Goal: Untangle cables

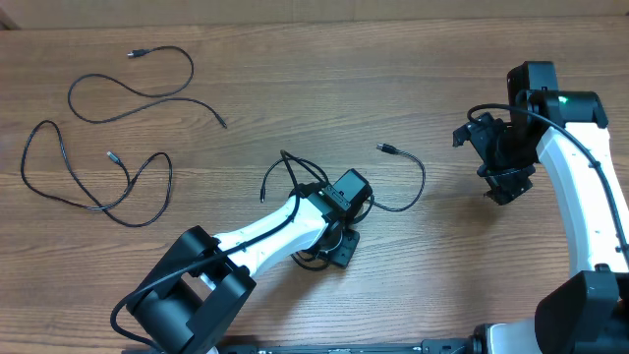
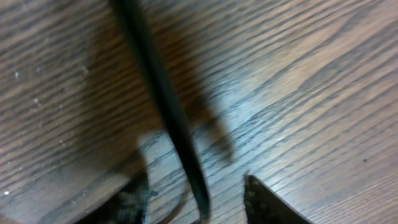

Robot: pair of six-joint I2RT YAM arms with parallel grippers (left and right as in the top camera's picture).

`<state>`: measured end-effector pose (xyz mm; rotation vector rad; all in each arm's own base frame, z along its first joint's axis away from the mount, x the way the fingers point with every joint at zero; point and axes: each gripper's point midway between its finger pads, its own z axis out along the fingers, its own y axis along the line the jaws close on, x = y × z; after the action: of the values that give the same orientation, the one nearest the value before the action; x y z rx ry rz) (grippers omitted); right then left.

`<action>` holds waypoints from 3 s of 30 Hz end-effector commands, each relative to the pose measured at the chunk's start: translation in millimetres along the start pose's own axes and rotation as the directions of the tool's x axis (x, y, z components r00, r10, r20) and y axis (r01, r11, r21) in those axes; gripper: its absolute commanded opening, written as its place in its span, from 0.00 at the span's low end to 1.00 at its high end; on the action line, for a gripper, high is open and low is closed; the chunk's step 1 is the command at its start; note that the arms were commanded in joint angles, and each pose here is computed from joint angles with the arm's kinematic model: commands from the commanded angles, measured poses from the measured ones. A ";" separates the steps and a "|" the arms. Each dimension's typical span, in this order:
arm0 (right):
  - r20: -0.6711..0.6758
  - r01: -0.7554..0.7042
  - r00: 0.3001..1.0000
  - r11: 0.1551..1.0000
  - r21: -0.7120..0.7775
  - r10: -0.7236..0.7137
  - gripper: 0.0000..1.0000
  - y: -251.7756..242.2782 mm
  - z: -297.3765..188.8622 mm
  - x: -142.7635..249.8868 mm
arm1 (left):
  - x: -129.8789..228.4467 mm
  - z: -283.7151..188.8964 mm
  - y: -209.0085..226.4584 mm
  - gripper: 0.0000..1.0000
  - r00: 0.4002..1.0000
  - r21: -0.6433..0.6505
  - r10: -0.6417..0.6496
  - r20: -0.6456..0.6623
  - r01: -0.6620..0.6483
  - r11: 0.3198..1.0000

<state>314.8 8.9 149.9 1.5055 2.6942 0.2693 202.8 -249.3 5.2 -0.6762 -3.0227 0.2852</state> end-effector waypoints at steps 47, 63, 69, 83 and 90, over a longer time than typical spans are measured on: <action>0.016 0.005 1.000 1.000 -0.020 -0.005 1.00 3.5 -6.9 -2.5 | -36.0 -147.1 -49.1 0.04 0.925 0.432 -0.283 0.254 0.153 0.889; 0.016 0.005 1.000 1.000 -0.020 -0.005 1.00 3.5 -6.9 -2.5 | 9.2 -310.5 27.3 0.04 0.529 0.734 -0.761 0.376 0.331 0.593; 0.016 0.005 1.000 1.000 -0.020 -0.004 1.00 3.5 -6.9 -2.5 | 29.5 -336.7 33.7 0.04 0.463 0.758 -0.770 0.440 0.269 0.594; 0.016 0.005 1.000 1.000 -0.020 -0.005 1.00 3.5 -6.9 -2.5 | 40.8 -354.1 59.2 0.04 0.182 0.876 -0.951 0.249 0.376 0.301; 0.016 0.005 1.000 1.000 -0.020 -0.005 1.00 3.5 -6.9 -2.5 | 51.4 -370.8 108.8 0.04 -0.160 0.915 -0.959 0.233 0.370 0.161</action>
<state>314.7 8.9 149.9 1.5057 2.6945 0.2690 219.5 -104.7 334.8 1.5775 -2.8746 1.8094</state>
